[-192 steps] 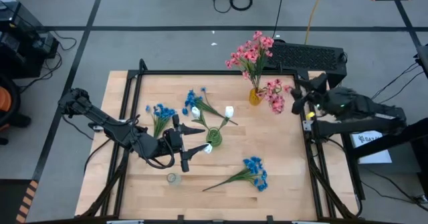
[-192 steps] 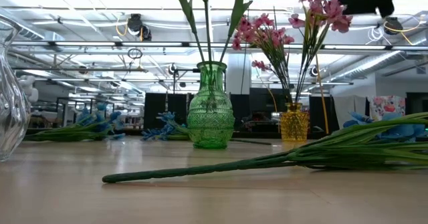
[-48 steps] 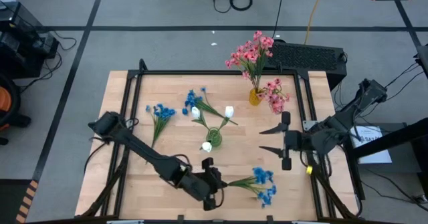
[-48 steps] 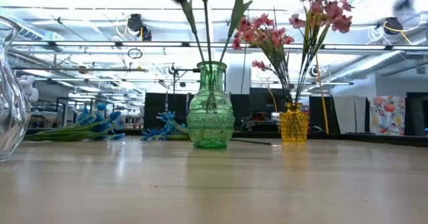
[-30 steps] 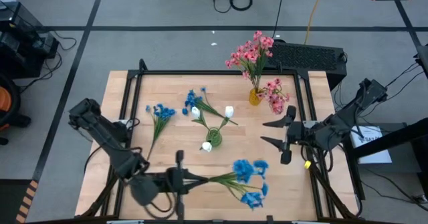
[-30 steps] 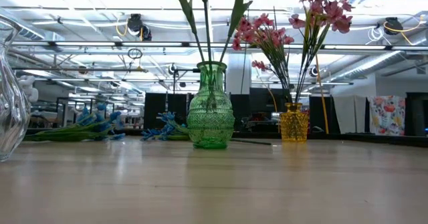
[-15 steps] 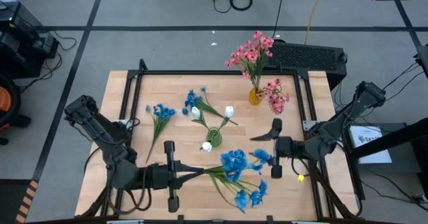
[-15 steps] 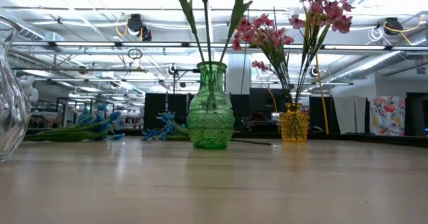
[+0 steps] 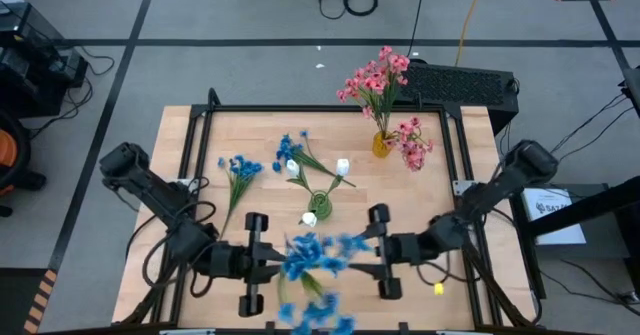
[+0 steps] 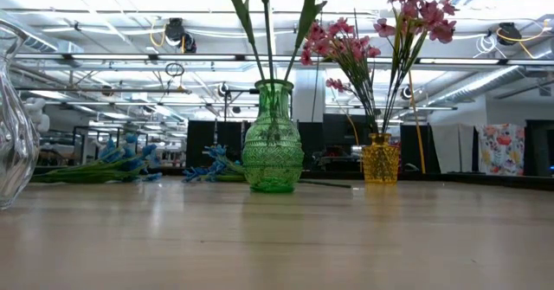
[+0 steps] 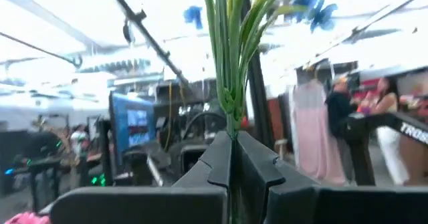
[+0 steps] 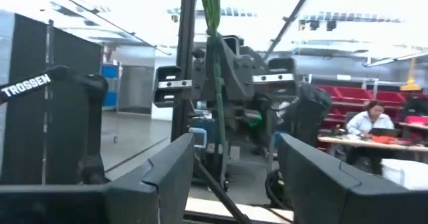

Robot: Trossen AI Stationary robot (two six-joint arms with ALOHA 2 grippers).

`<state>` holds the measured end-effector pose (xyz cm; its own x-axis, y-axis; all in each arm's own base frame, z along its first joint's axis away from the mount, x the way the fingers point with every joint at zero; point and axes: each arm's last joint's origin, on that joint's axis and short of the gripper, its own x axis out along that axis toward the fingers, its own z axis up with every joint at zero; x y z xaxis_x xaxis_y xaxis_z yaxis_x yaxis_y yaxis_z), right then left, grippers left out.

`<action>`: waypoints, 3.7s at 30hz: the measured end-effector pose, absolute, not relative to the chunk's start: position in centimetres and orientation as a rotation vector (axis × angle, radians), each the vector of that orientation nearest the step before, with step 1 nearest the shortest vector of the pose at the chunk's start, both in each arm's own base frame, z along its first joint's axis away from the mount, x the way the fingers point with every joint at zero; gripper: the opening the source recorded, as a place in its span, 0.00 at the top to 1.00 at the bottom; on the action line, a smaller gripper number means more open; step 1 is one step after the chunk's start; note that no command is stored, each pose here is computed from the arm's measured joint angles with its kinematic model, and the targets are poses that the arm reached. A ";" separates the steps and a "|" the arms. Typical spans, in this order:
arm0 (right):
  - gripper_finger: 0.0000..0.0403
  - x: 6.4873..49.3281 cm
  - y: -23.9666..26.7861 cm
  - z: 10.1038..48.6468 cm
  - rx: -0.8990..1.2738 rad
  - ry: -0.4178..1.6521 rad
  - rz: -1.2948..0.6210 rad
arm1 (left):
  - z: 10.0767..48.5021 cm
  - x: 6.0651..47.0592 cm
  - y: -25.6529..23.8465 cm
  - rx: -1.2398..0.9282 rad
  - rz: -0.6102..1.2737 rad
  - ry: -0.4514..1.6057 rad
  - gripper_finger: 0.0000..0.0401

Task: Sort flowers into vase by color
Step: Put the bottom blue flowers into the transparent vase

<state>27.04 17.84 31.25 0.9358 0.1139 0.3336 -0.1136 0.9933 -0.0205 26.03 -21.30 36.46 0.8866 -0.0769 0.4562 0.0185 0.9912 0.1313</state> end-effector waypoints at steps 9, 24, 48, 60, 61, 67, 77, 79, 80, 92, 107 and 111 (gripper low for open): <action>0.48 33.6 19.3 30.3 -0.045 -0.252 0.142 | 35.2 27.2 -20.4 0.142 -0.091 -0.524 0.97; 0.50 36.7 19.4 30.0 -0.082 -0.208 0.107 | 34.4 28.0 -20.6 0.126 -0.135 -0.524 0.97; 0.99 36.0 19.1 31.1 -0.084 -0.183 0.157 | 34.1 28.2 -20.7 0.122 -0.092 -0.494 0.89; 1.00 33.7 17.5 33.2 -0.033 -0.006 0.088 | 34.7 26.1 -21.5 0.143 0.122 -0.380 0.53; 1.00 33.6 17.3 33.3 -0.023 0.005 0.086 | 34.7 26.0 -21.6 0.132 0.148 -0.361 0.53; 1.00 33.4 17.1 33.3 0.002 0.037 0.084 | 35.2 26.5 -21.6 0.066 0.273 -0.250 0.52; 1.00 33.7 16.4 32.9 0.008 0.075 0.066 | 37.3 28.3 -21.4 0.071 0.216 -0.126 0.52; 1.00 33.7 16.4 32.8 0.006 0.081 0.066 | 37.9 28.4 -21.4 0.063 0.218 -0.116 0.52; 1.00 33.7 16.4 32.8 0.005 0.082 0.066 | 38.2 28.4 -21.4 0.066 0.219 -0.108 0.52; 1.00 33.7 16.4 32.8 -0.004 0.087 0.066 | 39.6 28.1 -21.6 0.058 0.198 -0.007 0.52; 1.00 33.7 16.4 32.8 -0.004 0.087 0.066 | 40.0 27.1 -20.3 -0.008 0.134 0.059 0.68; 1.00 33.8 16.4 32.8 -0.004 0.087 0.065 | 39.7 27.6 -19.5 0.014 0.157 0.088 0.69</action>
